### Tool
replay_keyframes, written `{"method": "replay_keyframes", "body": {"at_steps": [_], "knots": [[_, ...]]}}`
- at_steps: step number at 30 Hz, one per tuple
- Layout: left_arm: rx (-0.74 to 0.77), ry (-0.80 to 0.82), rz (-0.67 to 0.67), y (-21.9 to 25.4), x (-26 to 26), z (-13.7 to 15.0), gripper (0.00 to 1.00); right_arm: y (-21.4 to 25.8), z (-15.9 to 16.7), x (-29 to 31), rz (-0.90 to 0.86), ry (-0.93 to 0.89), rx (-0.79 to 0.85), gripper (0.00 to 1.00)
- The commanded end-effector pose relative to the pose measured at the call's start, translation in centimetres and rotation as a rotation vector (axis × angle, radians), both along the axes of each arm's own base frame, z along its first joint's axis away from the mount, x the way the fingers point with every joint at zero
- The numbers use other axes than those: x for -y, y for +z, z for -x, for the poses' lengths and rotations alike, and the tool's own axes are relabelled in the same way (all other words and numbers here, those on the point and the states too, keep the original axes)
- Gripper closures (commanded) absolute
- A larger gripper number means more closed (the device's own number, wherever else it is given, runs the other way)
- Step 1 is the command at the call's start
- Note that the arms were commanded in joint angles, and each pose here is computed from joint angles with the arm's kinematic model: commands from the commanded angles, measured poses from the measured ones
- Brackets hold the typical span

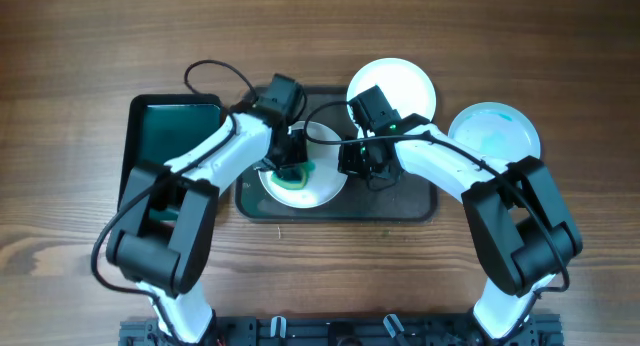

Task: Clean dirty plates on tray and stack at the side
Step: 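Scrub the lower-right plate with the sponge in the left gripper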

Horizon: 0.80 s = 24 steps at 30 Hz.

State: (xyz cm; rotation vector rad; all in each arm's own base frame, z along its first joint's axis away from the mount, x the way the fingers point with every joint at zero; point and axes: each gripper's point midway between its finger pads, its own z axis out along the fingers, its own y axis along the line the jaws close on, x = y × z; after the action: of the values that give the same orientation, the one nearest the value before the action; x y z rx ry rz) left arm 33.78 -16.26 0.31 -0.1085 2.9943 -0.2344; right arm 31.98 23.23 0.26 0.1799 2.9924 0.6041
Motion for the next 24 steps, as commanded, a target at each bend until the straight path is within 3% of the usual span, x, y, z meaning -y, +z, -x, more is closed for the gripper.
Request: {"method": "replay_keyframes", "body": {"at_steps": [1,3,5,7,10,13,15,17,19,24], "knots": [[-0.120,-0.096,0.119,-3.2,2.1,3.3,0.96,-0.3,-0.1,-0.5,-0.020,0.012,-0.012,0.96],[-0.091,-0.437,0.519,0.4,8.5,4.8,0.96,-0.3,-0.1,-0.5,-0.021,0.012,-0.010,0.96],[-0.043,-0.450,0.521,1.1,9.0,3.6,0.96,-0.3,-0.1,-0.5,-0.021,0.012,-0.010,0.96],[0.005,-0.365,0.378,0.5,7.4,1.2,0.96,-0.3,-0.1,-0.5,-0.021,0.016,-0.009,0.96],[0.109,-0.030,-0.065,-0.6,-0.5,-3.4,0.96,-0.3,0.0,-0.5,-0.021,0.019,-0.012,0.96],[0.127,0.197,-0.335,-0.4,-7.7,-3.7,0.96,-0.3,0.0,-0.5,-0.021,0.019,-0.012,0.96],[0.059,0.382,-0.453,-0.1,-12.1,-1.8,0.96,-0.3,-0.1,-0.5,-0.023,0.018,-0.009,0.96],[-0.007,0.387,-0.392,-0.7,-11.7,-0.9,0.96,-0.3,-0.1,-0.5,-0.023,0.018,-0.010,0.95],[-0.085,0.262,-0.240,-1.3,-8.6,-0.1,0.96,-0.3,0.0,-0.5,-0.022,0.019,-0.014,0.96],[-0.198,-0.300,0.328,0.6,3.5,4.1,0.96,0.0,0.2,-1.1,-0.065,0.051,-0.019,0.96]]}}
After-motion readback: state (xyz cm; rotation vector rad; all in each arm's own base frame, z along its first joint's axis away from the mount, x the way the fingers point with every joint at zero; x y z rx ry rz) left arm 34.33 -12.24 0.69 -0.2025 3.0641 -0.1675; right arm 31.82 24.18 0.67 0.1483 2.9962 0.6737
